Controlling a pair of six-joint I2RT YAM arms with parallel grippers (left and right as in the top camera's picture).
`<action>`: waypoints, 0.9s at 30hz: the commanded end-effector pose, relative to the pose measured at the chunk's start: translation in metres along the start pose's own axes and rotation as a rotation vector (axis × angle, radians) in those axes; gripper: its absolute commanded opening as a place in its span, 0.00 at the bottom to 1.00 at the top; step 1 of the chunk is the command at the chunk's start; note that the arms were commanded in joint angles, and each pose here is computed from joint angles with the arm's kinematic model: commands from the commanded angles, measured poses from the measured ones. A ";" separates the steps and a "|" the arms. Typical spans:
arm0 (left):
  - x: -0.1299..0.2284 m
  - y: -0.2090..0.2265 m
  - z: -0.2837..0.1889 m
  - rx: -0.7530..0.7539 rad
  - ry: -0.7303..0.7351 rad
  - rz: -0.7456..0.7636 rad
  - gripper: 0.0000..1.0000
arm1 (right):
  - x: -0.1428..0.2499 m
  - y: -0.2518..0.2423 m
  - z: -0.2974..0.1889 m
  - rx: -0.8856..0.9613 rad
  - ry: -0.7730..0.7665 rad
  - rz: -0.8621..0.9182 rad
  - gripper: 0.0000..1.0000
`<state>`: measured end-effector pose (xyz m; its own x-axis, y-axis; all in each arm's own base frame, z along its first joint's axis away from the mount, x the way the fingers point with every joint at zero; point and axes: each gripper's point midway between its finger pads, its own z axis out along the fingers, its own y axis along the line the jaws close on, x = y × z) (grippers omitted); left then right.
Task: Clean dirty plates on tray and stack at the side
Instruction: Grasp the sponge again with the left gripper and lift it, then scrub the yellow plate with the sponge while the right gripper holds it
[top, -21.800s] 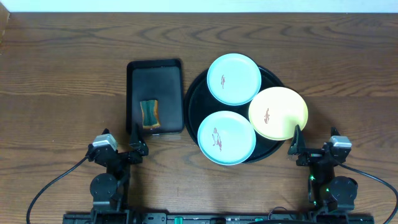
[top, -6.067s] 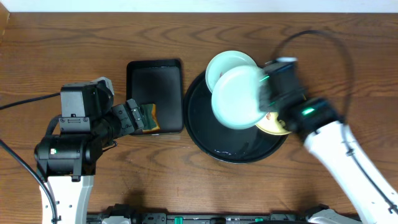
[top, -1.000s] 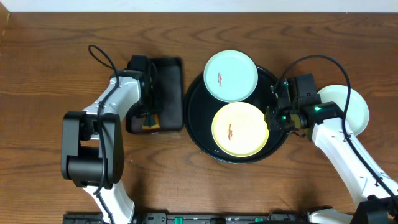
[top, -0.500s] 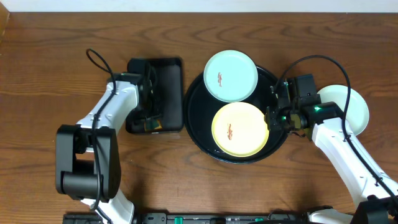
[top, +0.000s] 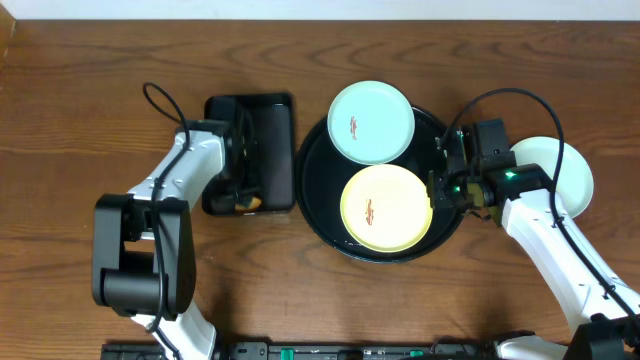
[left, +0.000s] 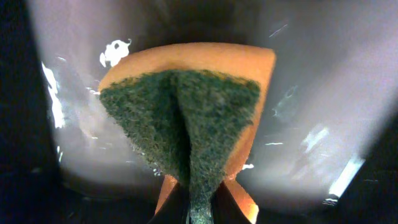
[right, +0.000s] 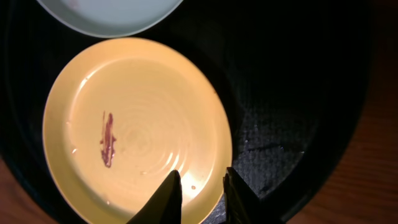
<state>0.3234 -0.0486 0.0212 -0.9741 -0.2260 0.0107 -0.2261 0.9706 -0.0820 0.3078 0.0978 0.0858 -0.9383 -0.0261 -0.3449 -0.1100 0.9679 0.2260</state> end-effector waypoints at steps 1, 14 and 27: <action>-0.021 -0.020 -0.047 0.070 -0.123 0.028 0.07 | -0.004 -0.010 0.004 0.068 -0.004 0.013 0.23; 0.025 -0.111 -0.089 0.226 -0.185 0.237 0.07 | 0.026 0.002 0.065 -0.062 0.197 -0.026 0.24; 0.068 -0.207 -0.055 0.338 -0.121 0.218 0.07 | 0.039 -0.035 0.088 0.126 0.251 0.039 0.01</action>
<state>0.3066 -0.2400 0.0988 -0.9789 0.0166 -0.2037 0.0900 0.9299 -0.3566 0.3092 0.0962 0.0009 -0.9905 -0.0364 -0.1325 -0.0611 0.9803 0.1878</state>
